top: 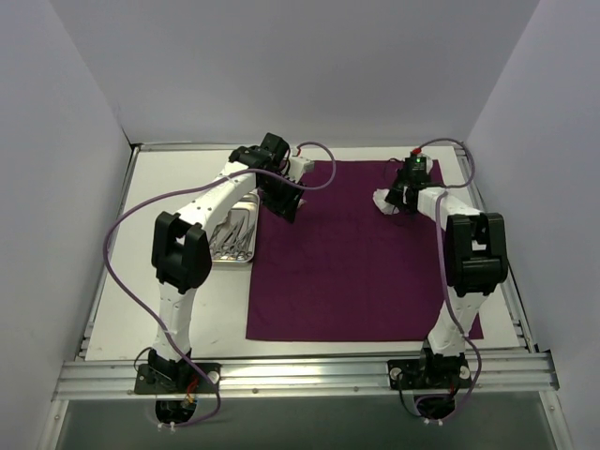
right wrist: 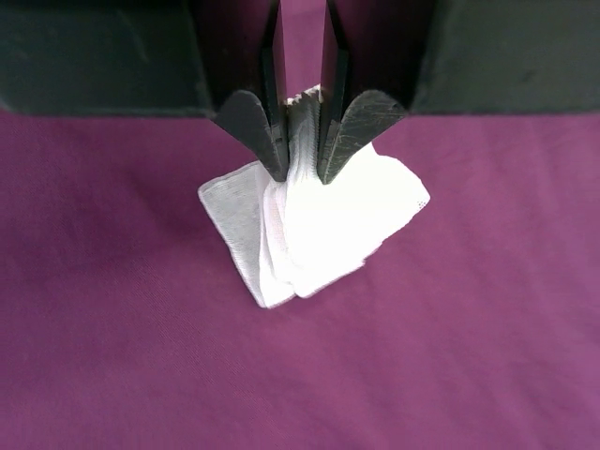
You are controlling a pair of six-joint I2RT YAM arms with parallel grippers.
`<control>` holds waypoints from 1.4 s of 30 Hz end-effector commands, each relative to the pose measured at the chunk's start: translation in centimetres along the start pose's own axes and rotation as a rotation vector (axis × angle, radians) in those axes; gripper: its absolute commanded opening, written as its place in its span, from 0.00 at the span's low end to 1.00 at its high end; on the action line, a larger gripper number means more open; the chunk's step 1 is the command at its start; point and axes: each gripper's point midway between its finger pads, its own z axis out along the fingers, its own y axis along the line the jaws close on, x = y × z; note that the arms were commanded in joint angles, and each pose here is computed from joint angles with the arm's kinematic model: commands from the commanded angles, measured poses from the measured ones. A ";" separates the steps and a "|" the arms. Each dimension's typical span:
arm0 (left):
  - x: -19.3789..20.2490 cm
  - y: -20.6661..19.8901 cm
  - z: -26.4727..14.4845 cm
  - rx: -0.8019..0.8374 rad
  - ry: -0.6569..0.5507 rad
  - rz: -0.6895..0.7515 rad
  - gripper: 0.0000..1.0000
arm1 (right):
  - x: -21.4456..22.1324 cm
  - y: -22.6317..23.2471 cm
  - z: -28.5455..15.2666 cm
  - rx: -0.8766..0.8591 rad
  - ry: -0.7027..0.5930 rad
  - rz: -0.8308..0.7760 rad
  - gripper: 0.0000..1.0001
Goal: Prepare the surgical pack
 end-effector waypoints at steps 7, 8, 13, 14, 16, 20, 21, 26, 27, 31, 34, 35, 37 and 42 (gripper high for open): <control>-2.6 -0.4 -2.8 -0.011 -0.103 0.044 0.54 | -4.0 2.4 -3.6 -0.070 -0.081 -0.020 0.00; -2.9 -0.3 -3.0 -0.008 -0.113 0.040 0.54 | -4.3 2.6 -3.8 -0.077 -0.086 -0.018 0.00; -5.6 0.0 -5.0 0.047 -0.208 -0.016 0.54 | -6.4 4.3 -5.8 -0.120 -0.139 -0.021 0.00; -6.3 0.0 -5.7 0.053 -0.233 -0.012 0.54 | -6.7 4.7 -6.0 -0.131 -0.147 -0.021 0.00; -6.7 0.2 -5.8 0.055 -0.242 -0.013 0.54 | -6.9 4.8 -6.1 -0.132 -0.148 -0.023 0.00; -6.8 -0.3 -5.3 0.097 -0.238 -0.035 0.54 | -6.7 5.0 -6.1 -0.142 -0.146 -0.007 0.00; -6.7 -0.6 -5.1 0.114 -0.232 -0.048 0.54 | -6.8 5.1 -6.2 -0.147 -0.148 -0.001 0.00; -6.7 -0.8 -4.8 0.125 -0.230 -0.052 0.54 | -5.5 6.7 -6.9 -0.180 -0.122 0.025 0.00; -6.6 -0.8 -4.9 0.123 -0.229 -0.053 0.54 | -4.5 6.8 -6.9 -0.180 -0.105 0.021 0.00; -6.5 -0.7 -4.9 0.114 -0.228 -0.054 0.54 | -0.9 7.6 -7.9 -0.210 -0.049 0.061 0.00; -6.3 -0.6 -4.8 0.112 -0.223 -0.057 0.54 | 2.3 6.6 -7.6 -0.194 0.001 0.073 0.00; -6.3 -0.6 -4.8 0.112 -0.223 -0.057 0.54 | 2.8 6.4 -7.4 -0.191 0.005 0.079 0.00; -6.1 -0.6 -4.8 0.112 -0.220 -0.058 0.54 | 3.8 5.9 -7.3 -0.180 0.021 0.075 0.00; -5.6 -0.6 -4.5 0.113 -0.207 -0.063 0.54 | 5.0 5.2 -6.8 -0.169 0.038 0.064 0.00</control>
